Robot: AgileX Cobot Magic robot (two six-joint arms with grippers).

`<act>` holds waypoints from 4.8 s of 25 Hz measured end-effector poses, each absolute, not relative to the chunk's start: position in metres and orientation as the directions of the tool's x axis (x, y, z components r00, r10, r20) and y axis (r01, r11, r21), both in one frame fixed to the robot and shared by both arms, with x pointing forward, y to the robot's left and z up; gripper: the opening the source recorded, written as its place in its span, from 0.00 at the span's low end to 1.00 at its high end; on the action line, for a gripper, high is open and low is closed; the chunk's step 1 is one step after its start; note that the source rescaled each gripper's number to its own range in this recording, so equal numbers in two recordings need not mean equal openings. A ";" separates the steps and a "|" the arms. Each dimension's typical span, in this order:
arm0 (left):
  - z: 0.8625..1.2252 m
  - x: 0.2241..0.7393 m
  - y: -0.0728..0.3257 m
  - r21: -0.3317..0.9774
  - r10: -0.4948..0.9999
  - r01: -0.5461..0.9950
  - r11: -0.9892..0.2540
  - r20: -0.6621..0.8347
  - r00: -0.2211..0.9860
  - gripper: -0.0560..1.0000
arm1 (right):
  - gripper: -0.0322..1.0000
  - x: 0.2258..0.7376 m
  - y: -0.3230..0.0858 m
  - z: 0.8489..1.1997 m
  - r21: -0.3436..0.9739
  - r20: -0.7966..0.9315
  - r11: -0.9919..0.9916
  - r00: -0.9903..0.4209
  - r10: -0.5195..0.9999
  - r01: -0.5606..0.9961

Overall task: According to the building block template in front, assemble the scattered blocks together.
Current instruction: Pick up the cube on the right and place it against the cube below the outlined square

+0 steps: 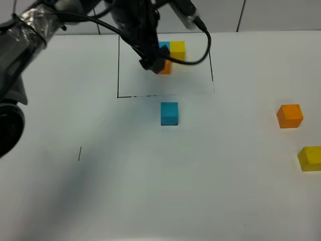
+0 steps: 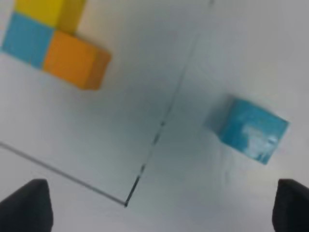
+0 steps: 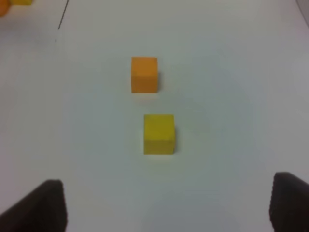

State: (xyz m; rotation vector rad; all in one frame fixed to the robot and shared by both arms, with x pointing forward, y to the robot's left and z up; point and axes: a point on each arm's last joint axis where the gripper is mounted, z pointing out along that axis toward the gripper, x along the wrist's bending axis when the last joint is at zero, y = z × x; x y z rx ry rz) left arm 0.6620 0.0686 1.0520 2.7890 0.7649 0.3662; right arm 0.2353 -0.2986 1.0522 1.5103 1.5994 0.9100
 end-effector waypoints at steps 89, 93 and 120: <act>1.045 0.227 0.303 0.839 1.000 0.544 0.009 -0.016 0.007 0.51 | 0.73 0.235 -0.299 1.052 0.880 -0.044 0.052 -0.029 0.999 0.471; 1.045 0.227 0.303 0.839 1.000 0.544 0.009 -0.016 0.007 0.51 | 0.73 0.235 -0.299 1.052 0.880 -0.044 0.052 -0.029 0.999 0.471; 1.045 0.227 0.303 0.838 1.000 0.545 0.009 -0.016 0.007 0.50 | 0.99 0.371 -0.300 1.078 0.498 -0.045 0.046 -0.027 0.999 0.866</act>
